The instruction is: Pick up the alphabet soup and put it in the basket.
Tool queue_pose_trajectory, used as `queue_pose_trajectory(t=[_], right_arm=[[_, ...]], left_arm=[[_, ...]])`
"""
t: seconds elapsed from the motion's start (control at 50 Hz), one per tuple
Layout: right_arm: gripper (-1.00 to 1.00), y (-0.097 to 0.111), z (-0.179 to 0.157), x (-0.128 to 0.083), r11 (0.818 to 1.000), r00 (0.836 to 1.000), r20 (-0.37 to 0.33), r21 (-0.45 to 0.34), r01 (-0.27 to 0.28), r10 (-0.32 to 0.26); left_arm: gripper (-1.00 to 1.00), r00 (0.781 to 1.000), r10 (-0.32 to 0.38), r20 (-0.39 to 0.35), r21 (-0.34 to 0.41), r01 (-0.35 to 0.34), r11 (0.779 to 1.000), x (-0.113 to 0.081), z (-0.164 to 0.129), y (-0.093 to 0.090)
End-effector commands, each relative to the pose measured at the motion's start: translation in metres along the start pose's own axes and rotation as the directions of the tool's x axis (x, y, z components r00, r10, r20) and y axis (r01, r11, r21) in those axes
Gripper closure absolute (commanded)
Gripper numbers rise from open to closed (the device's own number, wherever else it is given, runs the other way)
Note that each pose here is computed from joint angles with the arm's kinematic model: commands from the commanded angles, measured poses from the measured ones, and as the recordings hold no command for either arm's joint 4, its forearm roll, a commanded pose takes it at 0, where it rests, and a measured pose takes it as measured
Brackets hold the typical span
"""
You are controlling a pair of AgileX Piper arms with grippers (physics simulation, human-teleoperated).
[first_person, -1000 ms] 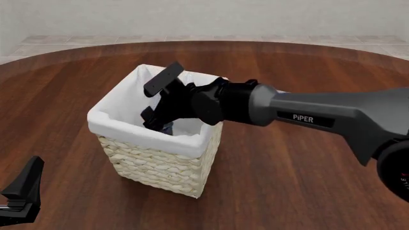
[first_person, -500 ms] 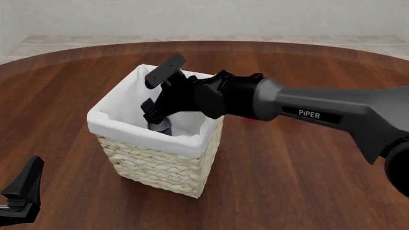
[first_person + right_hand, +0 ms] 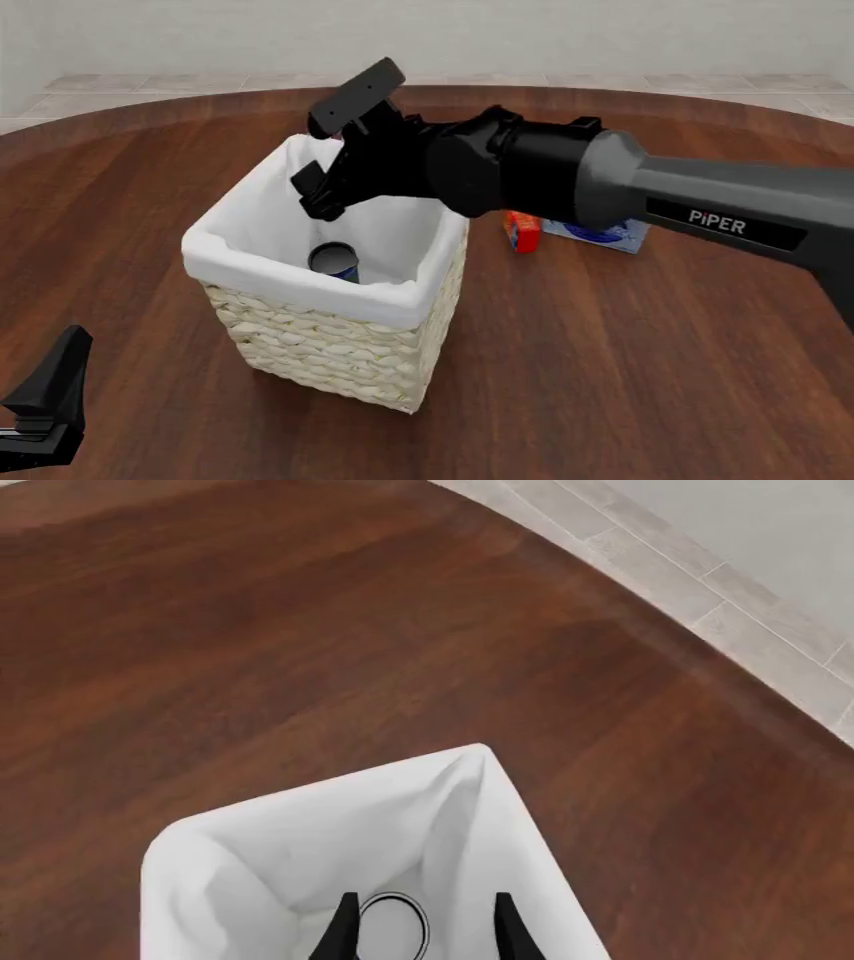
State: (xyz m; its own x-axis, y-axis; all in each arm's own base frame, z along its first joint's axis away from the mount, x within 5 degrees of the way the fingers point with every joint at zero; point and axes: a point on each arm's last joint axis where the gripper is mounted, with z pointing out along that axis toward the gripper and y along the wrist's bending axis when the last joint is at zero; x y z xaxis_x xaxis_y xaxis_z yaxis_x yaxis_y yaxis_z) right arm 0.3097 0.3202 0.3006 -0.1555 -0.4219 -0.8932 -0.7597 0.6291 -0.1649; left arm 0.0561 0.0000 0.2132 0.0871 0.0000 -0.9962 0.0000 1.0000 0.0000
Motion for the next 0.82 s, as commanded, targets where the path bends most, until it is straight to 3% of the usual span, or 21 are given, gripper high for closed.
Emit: queue_pose_trajectory(t=[0.02, 0.28, 0.82], right_arm=[[-1.0, -0.006, -0.017, -0.017, 1.0, 0.999, 0.05, 0.015, 0.003, -0.003], [-1.0, -0.005, -0.045, -0.036, 1.0, 0.994, 0.111, 0.019, 0.016, -0.018], [-1.0, -0.026, -0.076, -0.059, 0.997, 0.981, 0.194, 0.076, 0.008, -0.023]], left_arm=[[-1.0, 1.0, 0.0, 0.0, 0.0, 0.0, 1.0, 0.0, 0.0, 0.0], [-1.0, 1.0, 0.0, 0.0, 0.0, 0.0, 1.0, 0.0, 0.0, 0.0], [-1.0, 1.0, 0.0, 0.0, 0.0, 0.0, 1.0, 0.0, 0.0, 0.0]])
